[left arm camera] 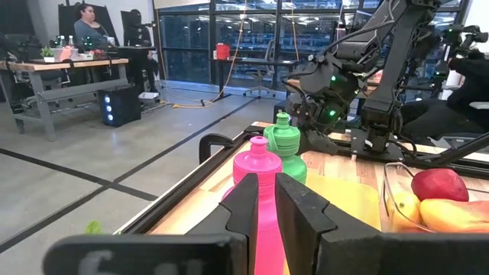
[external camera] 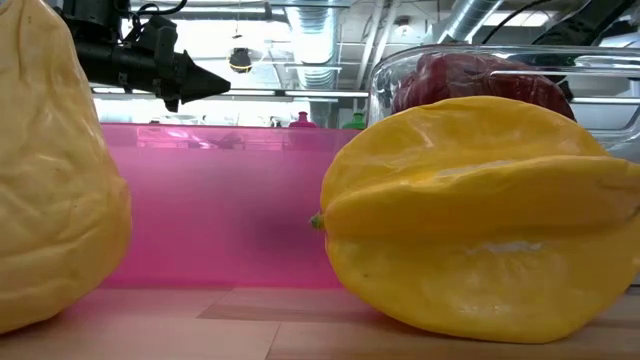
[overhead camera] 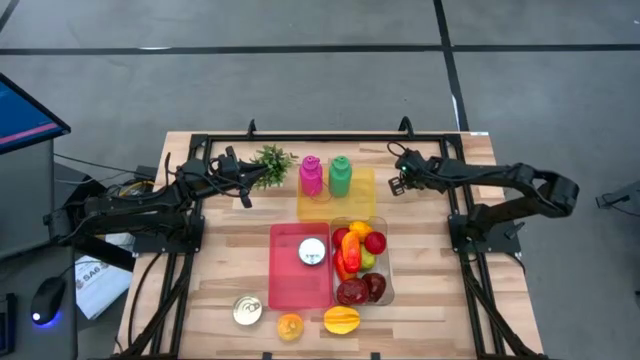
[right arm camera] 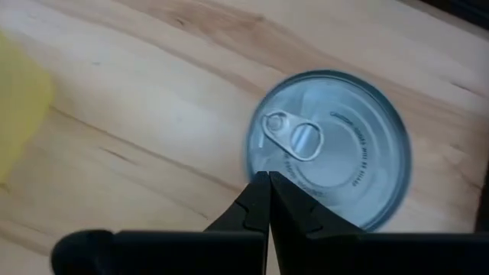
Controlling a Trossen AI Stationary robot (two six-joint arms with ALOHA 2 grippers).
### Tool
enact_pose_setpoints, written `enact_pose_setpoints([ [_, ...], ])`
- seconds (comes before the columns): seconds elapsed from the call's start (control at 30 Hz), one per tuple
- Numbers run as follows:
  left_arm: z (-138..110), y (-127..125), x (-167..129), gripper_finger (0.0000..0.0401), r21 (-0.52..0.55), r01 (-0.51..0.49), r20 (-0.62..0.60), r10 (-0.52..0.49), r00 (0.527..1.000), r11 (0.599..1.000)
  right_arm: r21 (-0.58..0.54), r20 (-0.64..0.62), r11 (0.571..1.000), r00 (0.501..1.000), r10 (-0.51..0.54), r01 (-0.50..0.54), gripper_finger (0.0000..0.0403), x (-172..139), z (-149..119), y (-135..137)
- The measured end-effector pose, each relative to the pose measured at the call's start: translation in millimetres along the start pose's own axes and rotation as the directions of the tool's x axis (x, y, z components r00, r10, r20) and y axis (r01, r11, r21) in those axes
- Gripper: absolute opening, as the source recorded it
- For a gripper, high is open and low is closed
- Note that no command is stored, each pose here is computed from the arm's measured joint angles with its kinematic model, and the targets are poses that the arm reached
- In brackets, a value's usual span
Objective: Pick & Place Food Item
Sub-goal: Put the red tuna can into the red bin
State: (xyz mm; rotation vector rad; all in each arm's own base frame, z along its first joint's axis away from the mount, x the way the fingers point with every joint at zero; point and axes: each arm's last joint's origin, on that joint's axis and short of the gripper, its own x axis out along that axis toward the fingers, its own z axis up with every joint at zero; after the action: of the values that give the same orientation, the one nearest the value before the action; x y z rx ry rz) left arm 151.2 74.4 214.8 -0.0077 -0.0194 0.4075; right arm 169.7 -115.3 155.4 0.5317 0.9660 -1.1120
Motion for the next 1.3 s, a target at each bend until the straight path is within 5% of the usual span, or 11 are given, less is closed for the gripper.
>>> enact_pose_setpoints([
  [0.43, 0.0, 0.0, 0.0, 0.0034, 0.000, 0.000, 0.000, 0.000, 1.000, 1.000, -0.001, -0.012, 0.999, 0.999, -0.050, 0.050, 0.0000, 4.2, -2.1, -0.4],
  [1.3, 0.0, 0.0, 0.0, 0.0034, 0.000, 0.000, 0.000, 0.000, 1.000, 1.000, -0.085, -0.026, 0.995, 0.999, 0.046, -0.048, 0.0000, -11.1, -24.5, 29.5],
])
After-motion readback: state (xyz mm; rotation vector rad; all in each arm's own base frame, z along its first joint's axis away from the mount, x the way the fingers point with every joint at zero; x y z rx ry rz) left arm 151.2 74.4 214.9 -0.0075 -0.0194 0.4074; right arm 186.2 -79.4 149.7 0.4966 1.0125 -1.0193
